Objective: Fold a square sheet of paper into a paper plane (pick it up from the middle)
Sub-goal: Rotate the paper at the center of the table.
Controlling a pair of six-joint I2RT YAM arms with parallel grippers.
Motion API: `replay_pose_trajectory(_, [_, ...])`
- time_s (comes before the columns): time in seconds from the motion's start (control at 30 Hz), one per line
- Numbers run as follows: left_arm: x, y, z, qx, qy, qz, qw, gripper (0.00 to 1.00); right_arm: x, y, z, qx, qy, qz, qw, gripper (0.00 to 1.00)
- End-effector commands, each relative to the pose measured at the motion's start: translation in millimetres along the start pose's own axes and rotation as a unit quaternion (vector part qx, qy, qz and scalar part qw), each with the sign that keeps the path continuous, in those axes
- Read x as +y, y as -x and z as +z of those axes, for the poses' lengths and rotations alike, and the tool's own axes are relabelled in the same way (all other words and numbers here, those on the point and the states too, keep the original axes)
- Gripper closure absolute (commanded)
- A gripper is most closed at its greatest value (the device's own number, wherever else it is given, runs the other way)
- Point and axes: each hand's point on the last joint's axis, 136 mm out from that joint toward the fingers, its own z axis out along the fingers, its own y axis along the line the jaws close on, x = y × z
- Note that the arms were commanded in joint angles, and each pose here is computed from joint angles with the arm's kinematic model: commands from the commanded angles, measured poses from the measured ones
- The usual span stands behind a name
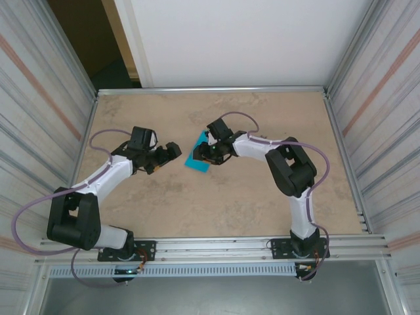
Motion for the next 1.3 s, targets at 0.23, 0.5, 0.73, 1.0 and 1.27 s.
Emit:
replay_pose_trajectory(0.23, [-11.7, 4.1, 8.6, 0.004, -0.036, 0.003, 0.999, 0.01, -49.0, -48.8, -1.2, 0.114, -0.060, -0.078, 0.989, 0.54])
replay_pose_trajectory(0.5, [-21.0, -8.4, 27.8, 0.036, -0.074, -0.006, 0.997, 0.01, -65.6, -70.9, -43.1, 0.136, -0.057, -0.151, 0.977, 0.53])
replay_pose_trajectory(0.73, [-44.2, -20.7, 37.5, 0.056, -0.086, 0.021, 0.994, 0.01, -27.5, -3.0, -86.4, -0.073, -0.025, -0.014, 0.997, 0.50])
replay_pose_trajectory(1.0, [-64.1, -46.1, 49.7, 0.090, -0.110, 0.034, 0.989, 0.09, -50.2, 6.6, -63.3, -0.051, -0.009, 0.064, 0.997, 0.57])
replay_pose_trajectory(1.27, [-72.8, -60.8, 62.7, 0.120, -0.121, 0.027, 0.985, 0.22, -67.8, 1.8, -43.8, -0.027, -0.023, 0.082, 0.996, 0.59])
